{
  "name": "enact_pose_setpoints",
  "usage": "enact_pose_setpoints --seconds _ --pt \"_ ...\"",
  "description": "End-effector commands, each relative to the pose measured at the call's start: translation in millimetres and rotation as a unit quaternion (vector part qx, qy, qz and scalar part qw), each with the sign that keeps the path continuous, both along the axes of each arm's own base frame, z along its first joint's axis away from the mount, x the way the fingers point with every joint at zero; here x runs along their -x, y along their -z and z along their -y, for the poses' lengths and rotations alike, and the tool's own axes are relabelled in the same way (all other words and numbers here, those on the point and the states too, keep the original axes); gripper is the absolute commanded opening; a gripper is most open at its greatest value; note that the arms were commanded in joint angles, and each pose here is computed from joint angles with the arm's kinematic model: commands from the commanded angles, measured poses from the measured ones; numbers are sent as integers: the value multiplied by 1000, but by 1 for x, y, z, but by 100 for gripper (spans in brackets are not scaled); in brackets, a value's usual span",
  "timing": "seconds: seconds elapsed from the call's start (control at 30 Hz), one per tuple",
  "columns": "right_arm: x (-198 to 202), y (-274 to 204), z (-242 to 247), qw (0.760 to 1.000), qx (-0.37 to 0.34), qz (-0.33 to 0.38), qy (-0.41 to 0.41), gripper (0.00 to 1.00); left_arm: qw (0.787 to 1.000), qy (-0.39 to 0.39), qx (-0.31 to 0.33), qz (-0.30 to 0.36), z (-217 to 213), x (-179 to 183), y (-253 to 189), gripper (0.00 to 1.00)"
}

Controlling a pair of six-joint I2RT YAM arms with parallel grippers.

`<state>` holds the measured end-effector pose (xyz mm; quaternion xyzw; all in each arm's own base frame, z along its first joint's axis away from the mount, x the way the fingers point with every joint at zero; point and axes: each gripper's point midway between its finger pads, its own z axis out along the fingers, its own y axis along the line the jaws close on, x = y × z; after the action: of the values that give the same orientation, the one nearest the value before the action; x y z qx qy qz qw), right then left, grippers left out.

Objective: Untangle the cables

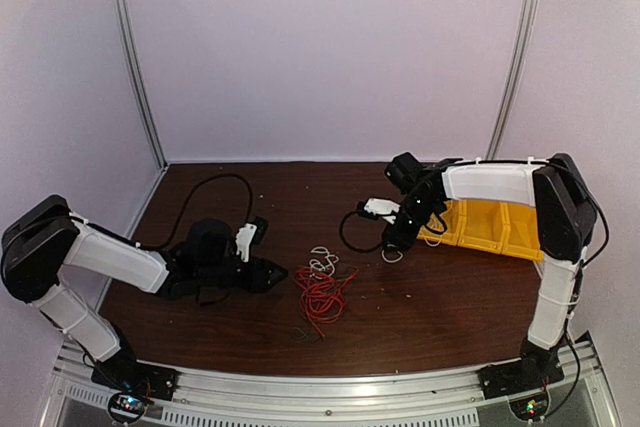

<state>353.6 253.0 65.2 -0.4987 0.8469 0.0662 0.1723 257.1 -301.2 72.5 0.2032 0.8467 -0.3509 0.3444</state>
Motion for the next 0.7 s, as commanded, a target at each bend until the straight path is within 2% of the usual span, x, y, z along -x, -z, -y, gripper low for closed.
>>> enact_pose_setpoints --seconds 0.0,0.23,0.33,0.37,0.57,0.67 --pt "-23 11 6 1000 14 9 26 40 999 1 28 24 9 -6 -20 50" --pt "-40 29 14 999 11 -16 44 39 999 -6 33 25 5 -5 -21 51" --pt "-42 35 19 998 11 -27 47 36 999 -4 33 23 6 -5 -20 50" --pt "-41 37 20 998 11 -33 45 33 999 -5 34 24 6 -5 -20 50" --pt "-31 37 20 998 2 -50 32 2 999 -2 33 28 10 -9 -19 50" --pt "-35 17 19 999 -12 -34 39 0 999 1 33 28 13 -10 -18 50"
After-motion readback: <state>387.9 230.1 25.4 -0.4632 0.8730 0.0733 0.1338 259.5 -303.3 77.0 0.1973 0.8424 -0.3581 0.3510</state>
